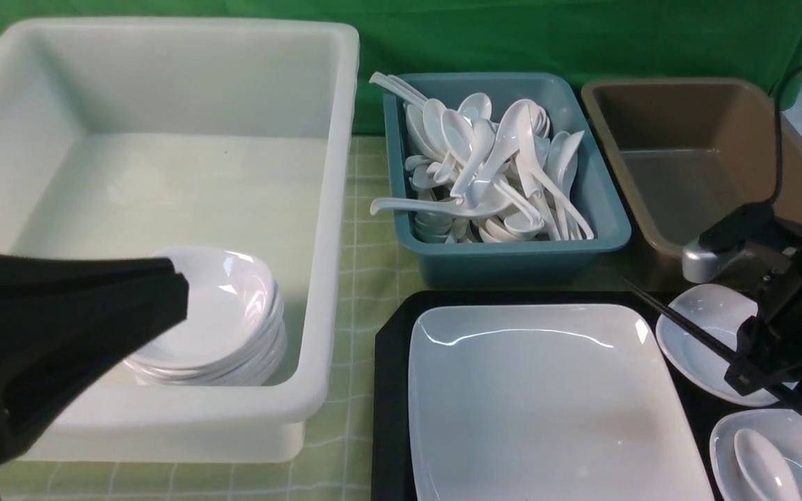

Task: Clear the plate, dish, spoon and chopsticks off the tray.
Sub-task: Use the right arm to put the chopsticks into the small storage box on the right

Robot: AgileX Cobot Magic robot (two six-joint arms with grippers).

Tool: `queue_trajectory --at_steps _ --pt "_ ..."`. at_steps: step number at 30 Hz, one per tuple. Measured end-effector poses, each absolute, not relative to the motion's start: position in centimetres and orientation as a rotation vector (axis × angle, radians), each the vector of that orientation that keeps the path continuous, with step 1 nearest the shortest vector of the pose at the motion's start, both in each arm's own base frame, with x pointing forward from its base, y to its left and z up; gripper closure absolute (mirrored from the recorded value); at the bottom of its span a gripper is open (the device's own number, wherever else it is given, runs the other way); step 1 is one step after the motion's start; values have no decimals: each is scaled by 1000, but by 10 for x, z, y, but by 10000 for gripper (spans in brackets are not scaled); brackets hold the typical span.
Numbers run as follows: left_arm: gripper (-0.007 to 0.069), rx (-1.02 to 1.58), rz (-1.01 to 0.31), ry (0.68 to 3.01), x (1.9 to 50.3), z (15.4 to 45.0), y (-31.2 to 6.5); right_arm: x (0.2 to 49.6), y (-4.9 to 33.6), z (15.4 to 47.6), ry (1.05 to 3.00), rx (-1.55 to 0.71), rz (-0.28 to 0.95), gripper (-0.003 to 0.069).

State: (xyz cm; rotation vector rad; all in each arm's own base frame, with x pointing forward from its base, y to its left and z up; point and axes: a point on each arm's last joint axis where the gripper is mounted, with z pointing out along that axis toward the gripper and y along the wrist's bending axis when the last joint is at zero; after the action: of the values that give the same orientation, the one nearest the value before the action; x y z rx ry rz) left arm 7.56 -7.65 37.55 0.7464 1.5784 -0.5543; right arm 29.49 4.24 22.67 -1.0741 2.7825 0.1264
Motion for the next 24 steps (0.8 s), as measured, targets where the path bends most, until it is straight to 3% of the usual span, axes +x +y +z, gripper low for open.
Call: queue_trajectory --at_steps 2,3,6,10,13,19,21,24 --pt "602 733 -550 1561 76 377 -76 291 50 237 2739 -1088 124 522" --pt "602 710 -544 1533 77 380 -75 286 62 260 2652 -1050 130 522" --pt "602 693 -540 1512 78 383 -75 291 67 285 2569 -902 159 522" --pt "602 681 -537 1496 79 384 -74 334 49 335 2377 -444 200 522" --pt "602 681 -537 1496 79 384 -75 371 26 347 2291 -241 190 522" --pt "602 682 -537 1497 79 384 -75 442 -12 316 2267 -8 177 522" --pt "602 681 -537 1497 79 384 -75 461 -17 290 2315 20 178 518" --pt "602 674 -544 1501 79 384 -75 471 -19 261 2386 12 160 446"
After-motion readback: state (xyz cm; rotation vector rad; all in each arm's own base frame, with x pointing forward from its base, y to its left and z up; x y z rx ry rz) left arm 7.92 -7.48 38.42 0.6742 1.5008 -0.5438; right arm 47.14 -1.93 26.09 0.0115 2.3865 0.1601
